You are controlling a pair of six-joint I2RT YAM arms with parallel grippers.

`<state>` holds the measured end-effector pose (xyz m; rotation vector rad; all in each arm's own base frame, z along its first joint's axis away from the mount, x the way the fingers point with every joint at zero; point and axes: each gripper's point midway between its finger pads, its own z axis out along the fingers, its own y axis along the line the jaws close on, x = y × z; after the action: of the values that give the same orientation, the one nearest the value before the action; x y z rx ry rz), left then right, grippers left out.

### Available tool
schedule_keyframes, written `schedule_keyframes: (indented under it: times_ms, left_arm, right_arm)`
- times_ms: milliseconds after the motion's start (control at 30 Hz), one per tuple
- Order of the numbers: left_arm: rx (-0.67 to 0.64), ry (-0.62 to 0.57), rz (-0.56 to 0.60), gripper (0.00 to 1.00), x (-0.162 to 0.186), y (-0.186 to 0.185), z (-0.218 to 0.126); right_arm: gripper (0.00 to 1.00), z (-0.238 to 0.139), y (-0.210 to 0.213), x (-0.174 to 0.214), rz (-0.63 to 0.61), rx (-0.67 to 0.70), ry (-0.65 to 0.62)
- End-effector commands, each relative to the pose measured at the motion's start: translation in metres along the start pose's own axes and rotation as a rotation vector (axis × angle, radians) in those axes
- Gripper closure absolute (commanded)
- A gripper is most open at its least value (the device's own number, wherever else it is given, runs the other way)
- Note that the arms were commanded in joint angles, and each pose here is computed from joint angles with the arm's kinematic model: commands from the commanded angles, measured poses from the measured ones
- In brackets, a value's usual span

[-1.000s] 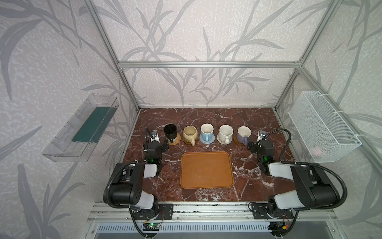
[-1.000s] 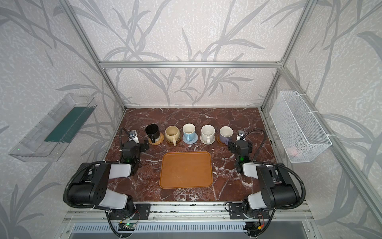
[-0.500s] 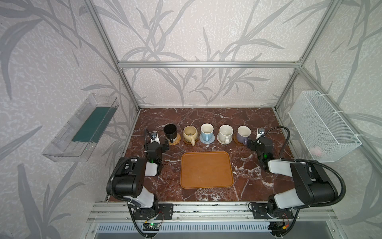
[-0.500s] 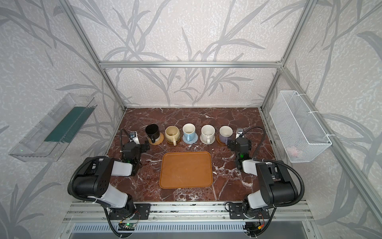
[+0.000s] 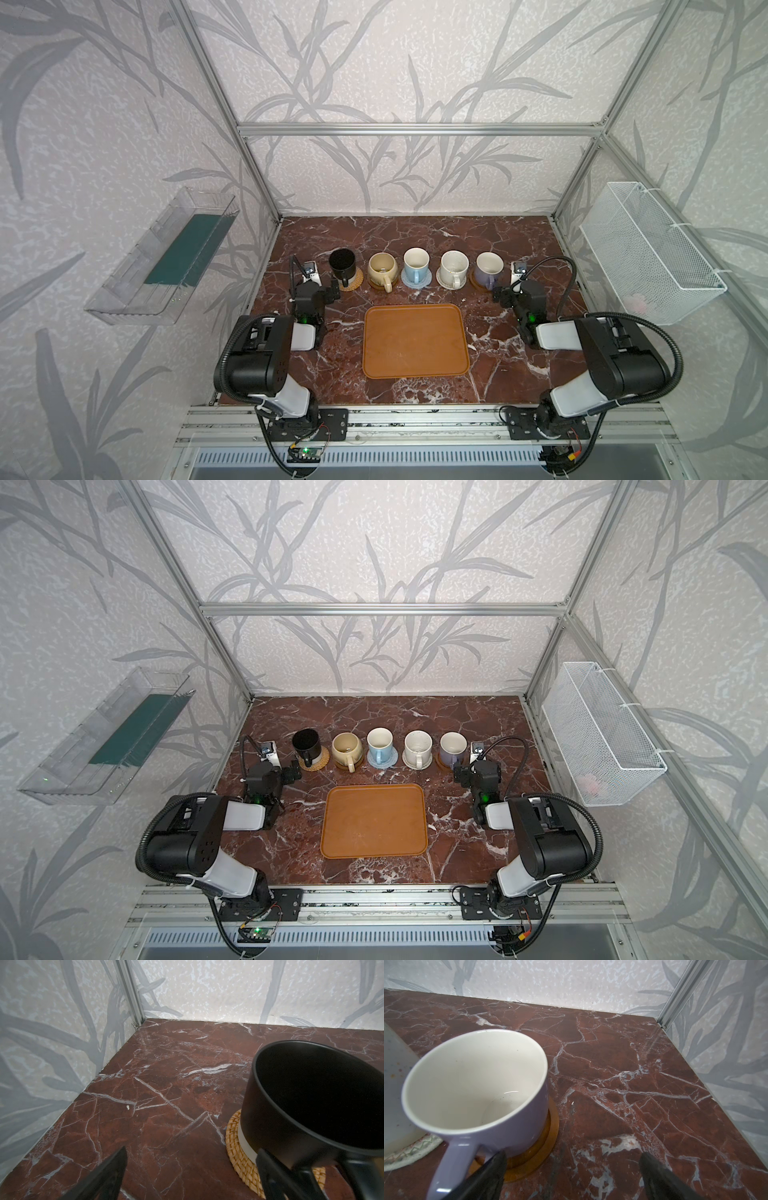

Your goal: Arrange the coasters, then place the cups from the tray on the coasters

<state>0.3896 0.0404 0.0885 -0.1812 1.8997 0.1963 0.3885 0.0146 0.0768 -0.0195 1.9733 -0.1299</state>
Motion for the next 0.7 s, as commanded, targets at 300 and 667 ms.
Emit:
schedule_keyframes:
  times_ms: [300,667]
  left_arm:
    - [0.006,-0.012,-0.003,0.01,-0.0073,-0.0005,0.0036]
    - [0.006,-0.016,-0.005,0.01,-0.0079,-0.0007,0.0033]
  right_arm:
    - [0.01,-0.0005,-0.0007,-0.0164,0.0,-0.004,-0.046]
    - [0.01,-0.0003,0.0,-0.0163,-0.002,-0.006,-0.045]
